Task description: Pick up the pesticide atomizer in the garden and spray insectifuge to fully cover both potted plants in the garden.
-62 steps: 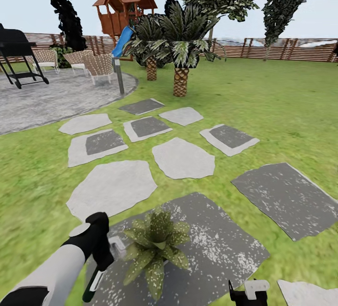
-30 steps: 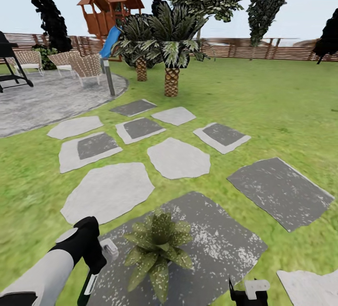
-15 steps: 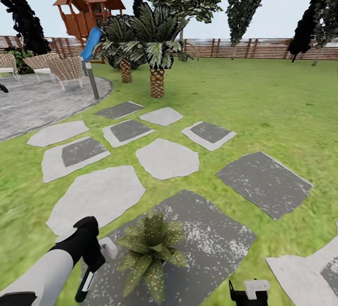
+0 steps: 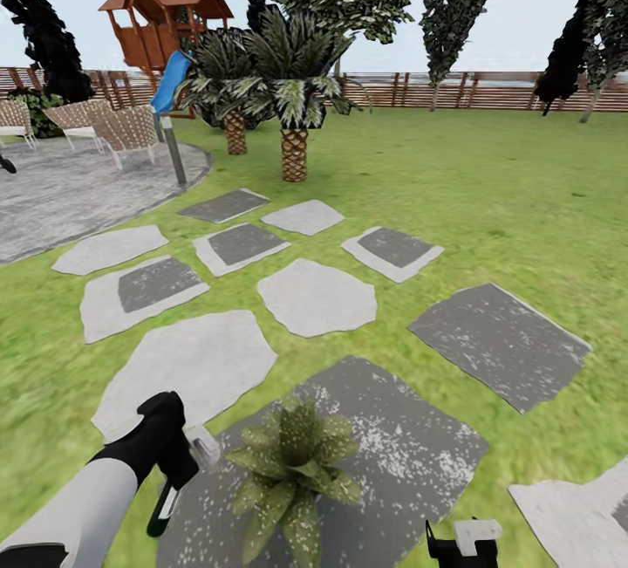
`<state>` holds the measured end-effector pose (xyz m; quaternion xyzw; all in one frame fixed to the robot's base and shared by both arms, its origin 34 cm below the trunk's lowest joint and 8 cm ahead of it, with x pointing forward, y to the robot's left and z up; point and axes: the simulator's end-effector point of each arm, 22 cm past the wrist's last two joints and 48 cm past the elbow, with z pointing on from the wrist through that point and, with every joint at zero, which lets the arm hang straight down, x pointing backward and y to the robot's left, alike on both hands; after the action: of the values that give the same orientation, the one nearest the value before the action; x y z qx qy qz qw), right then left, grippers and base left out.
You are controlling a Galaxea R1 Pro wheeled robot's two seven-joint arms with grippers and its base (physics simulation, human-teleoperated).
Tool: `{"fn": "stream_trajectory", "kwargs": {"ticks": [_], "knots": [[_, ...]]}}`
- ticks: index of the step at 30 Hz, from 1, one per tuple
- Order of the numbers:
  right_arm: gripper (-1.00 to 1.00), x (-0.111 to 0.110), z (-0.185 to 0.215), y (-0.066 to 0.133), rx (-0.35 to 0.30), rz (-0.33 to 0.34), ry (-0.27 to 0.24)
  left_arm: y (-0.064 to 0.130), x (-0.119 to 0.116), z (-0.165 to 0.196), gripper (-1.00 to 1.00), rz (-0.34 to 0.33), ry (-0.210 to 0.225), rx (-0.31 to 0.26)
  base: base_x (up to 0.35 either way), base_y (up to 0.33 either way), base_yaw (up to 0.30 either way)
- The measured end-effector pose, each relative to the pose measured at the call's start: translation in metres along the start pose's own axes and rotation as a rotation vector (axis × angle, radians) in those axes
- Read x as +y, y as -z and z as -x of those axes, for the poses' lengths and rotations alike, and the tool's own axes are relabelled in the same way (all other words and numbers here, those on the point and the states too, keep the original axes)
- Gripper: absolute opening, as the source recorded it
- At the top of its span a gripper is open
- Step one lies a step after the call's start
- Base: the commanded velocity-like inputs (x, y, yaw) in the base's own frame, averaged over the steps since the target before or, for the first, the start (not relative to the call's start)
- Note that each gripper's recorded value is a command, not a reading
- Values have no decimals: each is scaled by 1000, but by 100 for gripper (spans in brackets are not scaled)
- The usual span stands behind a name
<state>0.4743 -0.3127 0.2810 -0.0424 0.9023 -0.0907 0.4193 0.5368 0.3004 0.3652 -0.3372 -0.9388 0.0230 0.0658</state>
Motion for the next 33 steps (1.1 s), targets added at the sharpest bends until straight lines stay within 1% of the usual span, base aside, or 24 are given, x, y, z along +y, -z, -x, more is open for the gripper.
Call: {"fn": "stream_trajectory", "kwargs": {"ticks": [4, 11, 19, 26, 33], "knots": [[100, 0, 0, 0, 0, 0, 0, 0, 0, 1, -100, 0, 1, -3, 91, 82, 0], [100, 0, 0, 0, 0, 0, 0, -1, -6, 5, -100, -8, -6, -6, 3, 4, 0], [100, 0, 0, 0, 1, 0, 0, -4, -9, 3, -100, -15, -8, 3, -254, -60, 0], [100, 0, 0, 0, 0, 0, 0, -4, -9, 3, -100, -16, -7, 2, -264, -166, 0], [100, 1, 0, 0, 0, 0, -1, -4, -9, 3, -100, -16, -7, 1, -38, -267, 33]]}}
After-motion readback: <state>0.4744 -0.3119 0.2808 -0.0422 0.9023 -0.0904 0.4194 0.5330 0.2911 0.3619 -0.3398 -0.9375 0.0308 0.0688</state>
